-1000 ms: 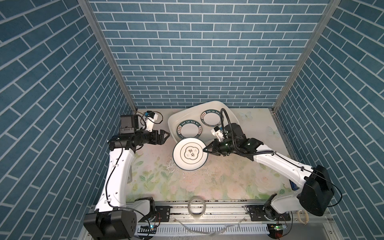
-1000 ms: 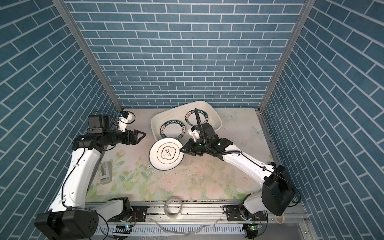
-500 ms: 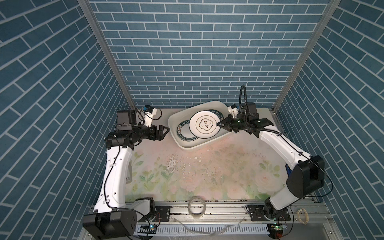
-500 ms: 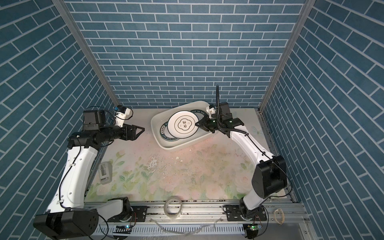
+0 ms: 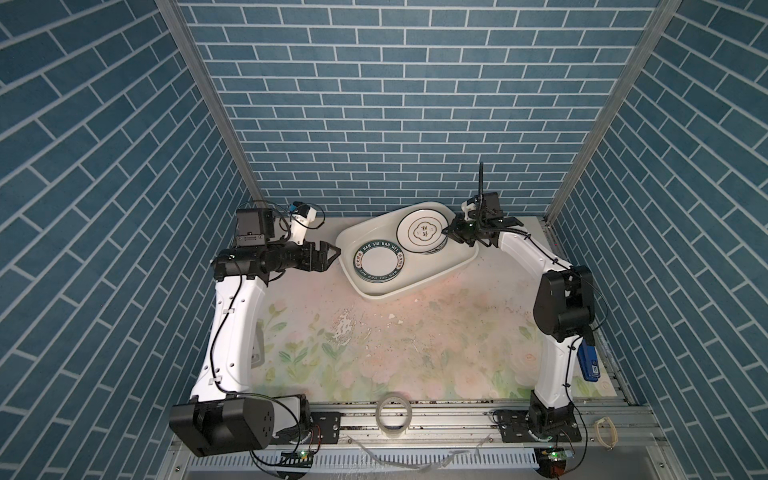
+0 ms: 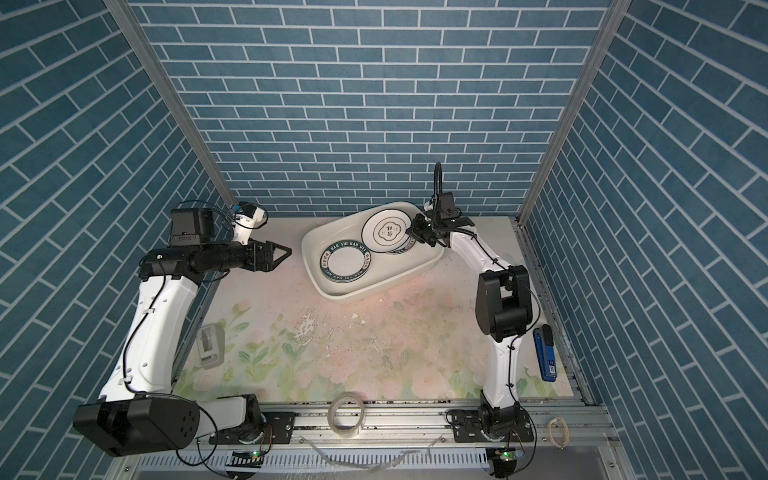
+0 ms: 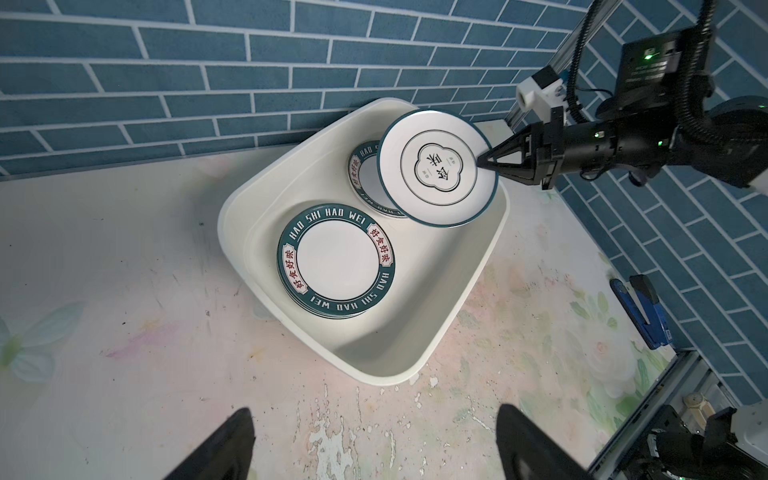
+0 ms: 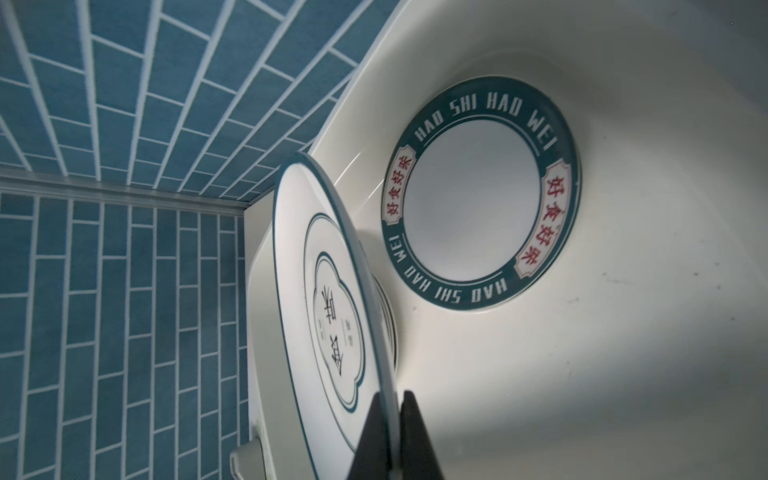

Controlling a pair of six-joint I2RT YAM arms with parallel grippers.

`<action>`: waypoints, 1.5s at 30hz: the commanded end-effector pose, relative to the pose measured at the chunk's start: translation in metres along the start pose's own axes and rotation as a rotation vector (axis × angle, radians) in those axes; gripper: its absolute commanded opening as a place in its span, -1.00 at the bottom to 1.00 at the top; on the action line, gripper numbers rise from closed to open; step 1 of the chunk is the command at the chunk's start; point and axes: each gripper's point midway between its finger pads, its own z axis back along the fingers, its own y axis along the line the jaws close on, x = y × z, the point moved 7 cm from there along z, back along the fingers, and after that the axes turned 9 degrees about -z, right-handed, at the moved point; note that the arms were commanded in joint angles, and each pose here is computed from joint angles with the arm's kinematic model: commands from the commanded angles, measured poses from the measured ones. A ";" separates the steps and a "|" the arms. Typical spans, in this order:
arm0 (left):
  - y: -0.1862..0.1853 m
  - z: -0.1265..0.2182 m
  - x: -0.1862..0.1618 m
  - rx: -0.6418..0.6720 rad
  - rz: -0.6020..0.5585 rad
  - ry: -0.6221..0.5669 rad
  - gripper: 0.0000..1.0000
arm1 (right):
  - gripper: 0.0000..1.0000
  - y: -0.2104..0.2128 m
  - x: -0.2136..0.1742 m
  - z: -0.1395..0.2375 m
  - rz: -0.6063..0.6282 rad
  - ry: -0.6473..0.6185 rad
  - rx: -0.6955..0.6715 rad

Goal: Place the plates into the plastic bin on the countertop
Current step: 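Carry the cloud-print plate into the bin's far end with the right gripper, then lower the cloud-print plate flat onto the small plate stack with the right gripper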

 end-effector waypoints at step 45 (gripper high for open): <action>-0.014 -0.003 -0.008 -0.135 0.004 -0.008 0.85 | -1.00 -0.046 0.051 -0.078 -0.121 -0.106 -0.073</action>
